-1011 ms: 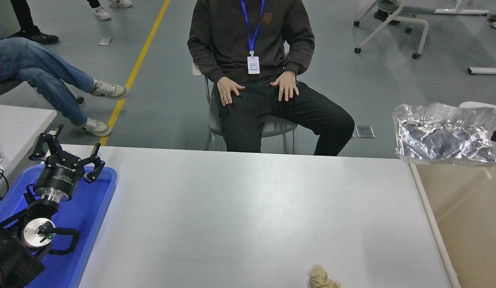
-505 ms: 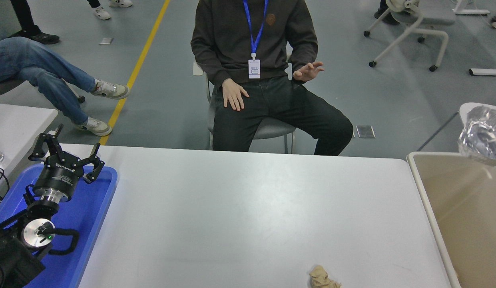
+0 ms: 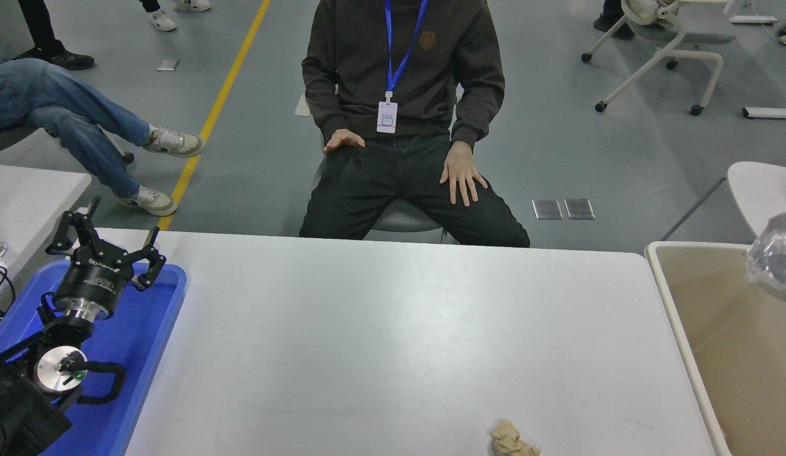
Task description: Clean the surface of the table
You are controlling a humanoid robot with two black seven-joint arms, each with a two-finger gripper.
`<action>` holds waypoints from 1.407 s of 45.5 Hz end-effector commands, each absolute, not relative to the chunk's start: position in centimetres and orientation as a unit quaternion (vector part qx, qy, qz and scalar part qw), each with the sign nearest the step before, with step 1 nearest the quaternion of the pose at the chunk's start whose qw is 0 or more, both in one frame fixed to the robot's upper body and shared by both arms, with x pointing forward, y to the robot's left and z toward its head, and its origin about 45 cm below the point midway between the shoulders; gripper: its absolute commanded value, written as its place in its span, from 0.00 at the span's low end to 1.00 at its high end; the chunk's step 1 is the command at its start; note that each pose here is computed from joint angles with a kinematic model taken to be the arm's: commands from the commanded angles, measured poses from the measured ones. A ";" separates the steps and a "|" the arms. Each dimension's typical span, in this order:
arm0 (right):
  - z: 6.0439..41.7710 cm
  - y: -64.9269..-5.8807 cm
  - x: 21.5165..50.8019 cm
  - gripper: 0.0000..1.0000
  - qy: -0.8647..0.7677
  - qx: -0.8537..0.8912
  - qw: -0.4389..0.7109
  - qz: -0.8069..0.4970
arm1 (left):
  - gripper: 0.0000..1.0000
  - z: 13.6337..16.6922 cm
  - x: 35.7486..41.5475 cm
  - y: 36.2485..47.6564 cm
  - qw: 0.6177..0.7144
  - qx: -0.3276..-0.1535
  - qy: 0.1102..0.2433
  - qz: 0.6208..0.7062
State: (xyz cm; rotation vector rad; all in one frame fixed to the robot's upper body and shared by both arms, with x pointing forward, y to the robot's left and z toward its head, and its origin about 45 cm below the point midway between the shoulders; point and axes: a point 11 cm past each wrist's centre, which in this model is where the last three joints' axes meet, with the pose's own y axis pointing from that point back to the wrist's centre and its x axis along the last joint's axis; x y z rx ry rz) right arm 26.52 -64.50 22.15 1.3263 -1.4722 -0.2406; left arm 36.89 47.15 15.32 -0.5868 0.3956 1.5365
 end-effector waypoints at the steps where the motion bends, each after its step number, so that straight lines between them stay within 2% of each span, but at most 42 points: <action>1: 17.4 -64.3 24.7 0.00 -0.652 0.534 0.517 -0.151 | 1.00 15.31 36.89 47.1 0.664 -0.259 0.175 0.680; 12: 11.7 -62.8 24.7 0.00 -0.683 0.499 0.499 -0.187 | 1.00 15.33 36.90 47.1 0.663 -0.260 0.175 0.680; 20: 9.3 -62.5 24.6 0.00 -0.714 0.456 0.496 -0.192 | 1.00 15.31 36.89 47.1 0.664 -0.259 0.175 0.680; 25: 8.7 -62.6 24.2 0.00 -0.725 0.429 0.504 -0.190 | 1.00 15.31 36.89 47.1 0.664 -0.259 0.175 0.680; 50: 7.3 -60.0 26.0 0.00 -0.757 0.369 0.523 -0.133 | 1.00 15.34 36.89 47.2 0.663 -0.260 0.175 0.680; 64: 7.8 -59.9 26.7 0.00 -0.767 0.365 0.511 -0.131 | 1.00 15.31 36.89 47.1 0.664 -0.259 0.175 0.680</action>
